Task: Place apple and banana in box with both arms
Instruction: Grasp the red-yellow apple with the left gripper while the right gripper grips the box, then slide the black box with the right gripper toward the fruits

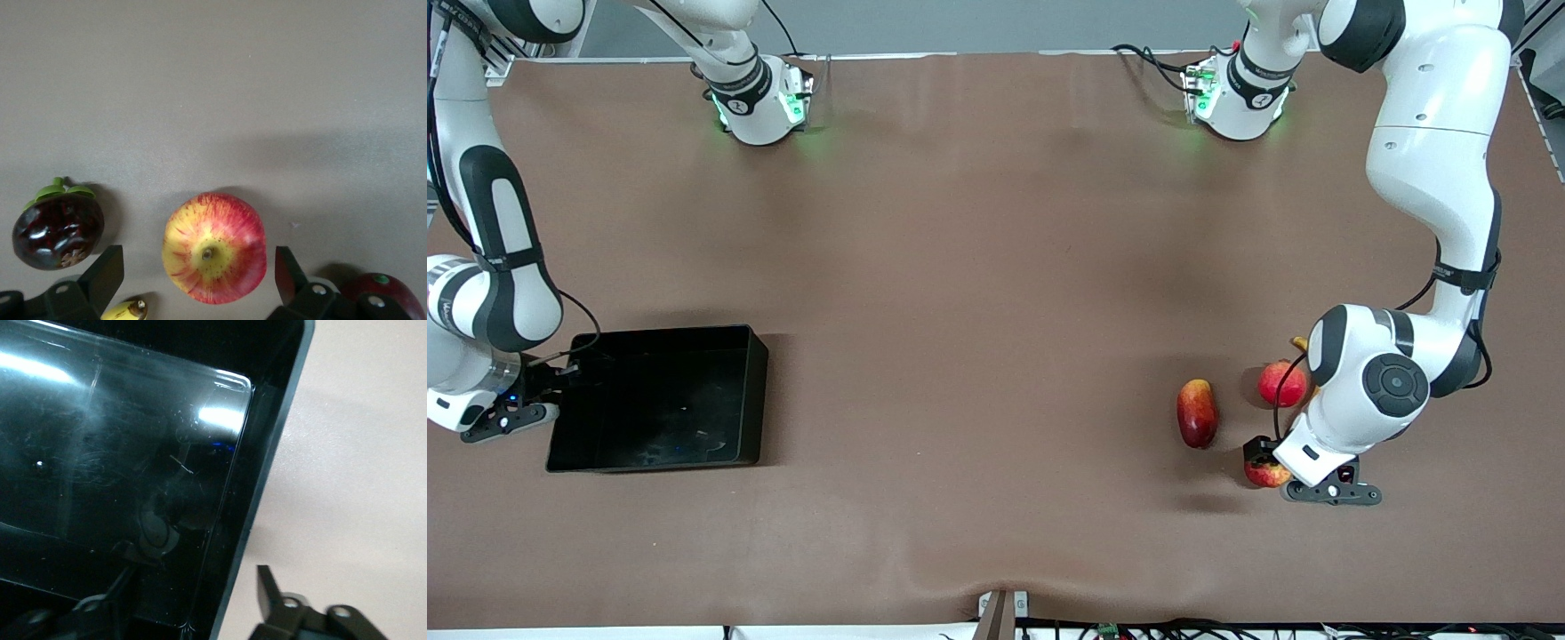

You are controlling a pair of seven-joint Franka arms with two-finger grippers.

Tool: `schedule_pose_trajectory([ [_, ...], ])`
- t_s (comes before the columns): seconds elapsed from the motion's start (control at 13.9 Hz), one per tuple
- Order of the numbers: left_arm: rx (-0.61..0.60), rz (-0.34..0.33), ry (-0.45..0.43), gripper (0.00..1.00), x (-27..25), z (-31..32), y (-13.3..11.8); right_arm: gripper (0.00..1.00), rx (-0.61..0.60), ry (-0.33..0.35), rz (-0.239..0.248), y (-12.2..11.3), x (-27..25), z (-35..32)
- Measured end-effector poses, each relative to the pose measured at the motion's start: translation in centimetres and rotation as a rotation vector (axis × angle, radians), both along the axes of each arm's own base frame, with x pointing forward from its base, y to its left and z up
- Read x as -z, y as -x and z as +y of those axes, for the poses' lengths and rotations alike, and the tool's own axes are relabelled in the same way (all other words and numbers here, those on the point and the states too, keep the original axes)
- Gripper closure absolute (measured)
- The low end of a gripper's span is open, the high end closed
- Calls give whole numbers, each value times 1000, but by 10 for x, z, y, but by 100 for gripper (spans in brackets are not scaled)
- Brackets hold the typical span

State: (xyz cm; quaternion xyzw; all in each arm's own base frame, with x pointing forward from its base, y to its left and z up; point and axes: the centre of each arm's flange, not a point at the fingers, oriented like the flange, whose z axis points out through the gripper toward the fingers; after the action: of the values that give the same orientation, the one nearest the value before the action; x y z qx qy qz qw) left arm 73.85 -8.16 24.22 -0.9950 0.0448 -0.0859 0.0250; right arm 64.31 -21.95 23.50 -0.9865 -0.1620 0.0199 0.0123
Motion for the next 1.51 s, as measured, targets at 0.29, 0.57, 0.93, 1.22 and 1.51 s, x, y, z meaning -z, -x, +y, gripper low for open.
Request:
schedule_pose_trajectory([
  [0.29,-1,-20,6,0,1,0,-2,77,21,-13,-5,1,0,-4],
  [0.57,-1,-27,10,0,6,-1,-2,94,14,-39,42,2,-6,0],
  [0.93,-27,-21,42,0,11,-1,-2,95,-13,-95,64,-2,-100,33],
  [1.22,-26,-15,42,0,16,-1,-2,95,0,-146,60,-1,-168,99],
  [1.51,-12,-24,41,0,22,0,-2,95,106,-119,62,-8,-196,231],
])
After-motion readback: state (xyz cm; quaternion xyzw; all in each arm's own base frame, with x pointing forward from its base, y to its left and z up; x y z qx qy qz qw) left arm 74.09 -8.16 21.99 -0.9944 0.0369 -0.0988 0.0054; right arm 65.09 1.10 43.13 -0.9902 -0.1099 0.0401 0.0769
